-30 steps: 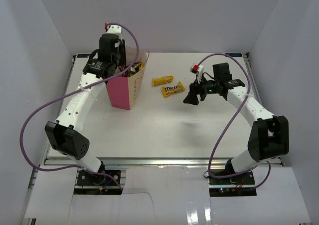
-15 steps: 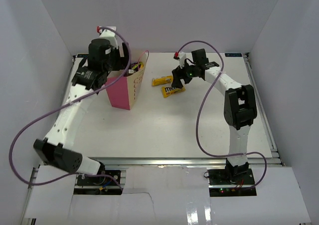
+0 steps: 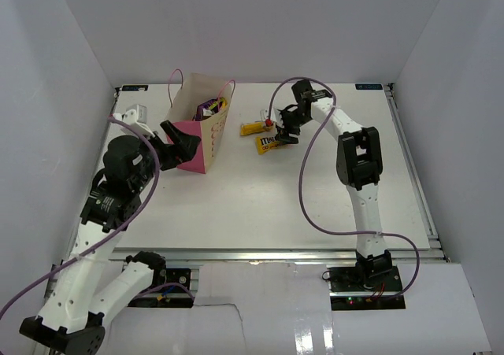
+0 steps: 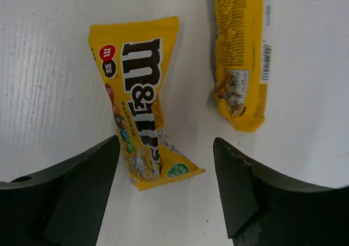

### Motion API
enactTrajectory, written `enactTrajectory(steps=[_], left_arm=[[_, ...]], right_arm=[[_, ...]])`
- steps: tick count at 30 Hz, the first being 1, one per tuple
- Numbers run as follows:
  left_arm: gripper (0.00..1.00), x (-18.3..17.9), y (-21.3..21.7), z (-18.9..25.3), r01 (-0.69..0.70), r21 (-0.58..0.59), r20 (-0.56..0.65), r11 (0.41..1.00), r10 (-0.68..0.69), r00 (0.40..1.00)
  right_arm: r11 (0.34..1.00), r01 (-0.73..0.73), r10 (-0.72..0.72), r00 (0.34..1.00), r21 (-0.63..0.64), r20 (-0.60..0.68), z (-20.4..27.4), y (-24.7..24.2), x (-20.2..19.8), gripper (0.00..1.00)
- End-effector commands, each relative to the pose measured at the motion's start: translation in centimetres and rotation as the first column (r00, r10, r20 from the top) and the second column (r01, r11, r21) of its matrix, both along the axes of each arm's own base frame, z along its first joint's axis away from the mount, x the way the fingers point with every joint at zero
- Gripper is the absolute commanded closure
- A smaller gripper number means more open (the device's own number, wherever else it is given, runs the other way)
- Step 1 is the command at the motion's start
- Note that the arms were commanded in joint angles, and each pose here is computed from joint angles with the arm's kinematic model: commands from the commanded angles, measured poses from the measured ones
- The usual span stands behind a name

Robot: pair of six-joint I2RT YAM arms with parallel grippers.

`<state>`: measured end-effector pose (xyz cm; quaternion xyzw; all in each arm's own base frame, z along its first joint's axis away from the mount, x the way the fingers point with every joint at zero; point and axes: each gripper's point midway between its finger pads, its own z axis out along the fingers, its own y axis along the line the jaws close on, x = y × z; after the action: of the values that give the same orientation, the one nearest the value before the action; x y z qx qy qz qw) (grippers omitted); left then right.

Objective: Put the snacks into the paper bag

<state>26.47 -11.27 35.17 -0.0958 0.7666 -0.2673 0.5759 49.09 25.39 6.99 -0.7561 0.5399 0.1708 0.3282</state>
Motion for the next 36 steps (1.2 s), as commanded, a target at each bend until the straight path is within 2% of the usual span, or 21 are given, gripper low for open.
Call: enactTrajectory(steps=[1, 6, 7, 10, 13, 16, 19, 20, 21, 23, 24, 25, 26, 27, 28, 29, 31, 33, 36], left_arm=[[0.02, -0.2, -2.3, -0.6, 0.068, -0.159, -0.032, 0.985, -0.074, 0.997], [0.02, -0.3, -4.7, -3.5, 0.141, -0.277, -0.098, 0.95, -0.174, 0.98], [0.02, -0.1, -5.2, -3.5, 0.147, -0.319, -0.098, 0.936, -0.187, 0.978], [0.02, 0.0, -6.4, -5.1, 0.167, -0.394, -0.122, 0.904, -0.231, 0.965], [0.02, 0.2, -7.8, -7.1, 0.189, -0.468, -0.164, 0.863, -0.296, 0.941], [0.02, 0.2, -9.6, -8.7, 0.213, -0.493, -0.203, 0.844, -0.35, 0.915], [0.02, 0.8, -11.8, -10.3, 0.221, -0.474, -0.24, 0.852, -0.366, 0.899], [0.02, 1.4, -12.6, -11.3, 0.214, -0.466, -0.269, 0.859, -0.368, 0.89], [0.02, 1.4, -13.6, -11.5, 0.226, -0.461, -0.271, 0.858, -0.379, 0.885], [0.02, 1.9, -15.0, -11.6, 0.24, -0.459, -0.276, 0.855, -0.394, 0.877], [0.02, 2.1, -16.2, -12.8, 0.242, -0.457, -0.307, 0.856, -0.407, 0.86], [0.02, 2.4, -16.7, -13.1, 0.243, -0.459, -0.311, 0.854, -0.411, 0.857], [0.02, 2.8, -17.7, -13.6, 0.245, -0.463, -0.324, 0.852, -0.42, 0.848], [0.02, 2.9, -18.2, -13.9, 0.247, -0.465, -0.331, 0.85, -0.426, 0.842], [0.02, 3.1, -18.6, -14.1, 0.249, -0.467, -0.337, 0.848, -0.431, 0.837], [0.02, 3.2, -19.4, -13.7, 0.264, -0.473, -0.327, 0.841, -0.445, 0.834], [0.02, 3.8, -20.5, -14.2, 0.269, -0.476, -0.332, 0.837, -0.454, 0.827], [0.02, 4.0, -21.6, -13.6, 0.289, -0.481, -0.319, 0.828, -0.472, 0.822], [0.05, 3.9, -22.9, -14.2, 0.307, -0.479, -0.336, 0.822, -0.495, 0.801]], right_arm=[[0.996, -0.083, 0.083, 0.997, -0.031, -0.001, -0.5, 0.3, -0.7, 0.26], [0.998, -0.043, 0.04, 0.998, -0.047, -0.054, -2.8, 0.4, -1.1, 0.37], [0.999, -0.033, 0.029, 0.997, -0.043, -0.073, -2.9, 0.4, -1.3, 0.47], [0.999, -0.031, 0.026, 0.991, -0.035, -0.131, -3.4, 0.1, -3.1, 0.65], [1.0, -0.024, 0.023, 0.989, -0.01, -0.149, -1.9, -0.2, -4.8, 0.74], [0.999, 0.005, 0.007, 0.975, 0.054, -0.222, 0.2, -0.5, -7.9, 0.79], [0.986, 0.075, -0.019, 0.937, 0.148, -0.349, 3.4, -0.3, -12.1, 0.83], [0.978, 0.085, -0.013, 0.936, 0.19, -0.352, 5.8, -0.2, -13.4, 0.83], [0.966, 0.13, -0.012, 0.887, 0.225, -0.462, 6.1, 0.0, -15.9, 0.85], [0.942, 0.182, -0.011, 0.857, 0.281, -0.516, 8.6, 0.4, -18.0, 0.86], [0.933, 0.259, -0.045, 0.774, 0.252, -0.631, 8.0, 0.2, -20.1, 0.87], [0.918, 0.271, -0.019, 0.759, 0.289, -0.651, 9.6, 0.4, -21.3, 0.89], [0.906, 0.33, -0.04, 0.691, 0.266, -0.721, 9.0, 0.5, -22.5, 0.89], [0.897, 0.354, -0.049, 0.675, 0.265, -0.736, 9.2, 0.4, -22.9, 0.89], [0.89, 0.374, -0.059, 0.662, 0.262, -0.747, 9.2, 0.5, -23.3, 0.89], [0.876, 0.369, -0.046, 0.706, 0.311, -0.707, 10.4, 0.7, -23.1, 0.89], [0.868, 0.399, -0.062, 0.676, 0.294, -0.734, 10.4, 0.8, -24.6, 0.89], [0.864, 0.396, -0.058, 0.693, 0.312, -0.719, 10.8, 1.0, -24.7, 0.88], [0.855, 0.41, -0.057, 0.682, 0.317, -0.729, 11.5, 1.2, -24.9, 0.87]])
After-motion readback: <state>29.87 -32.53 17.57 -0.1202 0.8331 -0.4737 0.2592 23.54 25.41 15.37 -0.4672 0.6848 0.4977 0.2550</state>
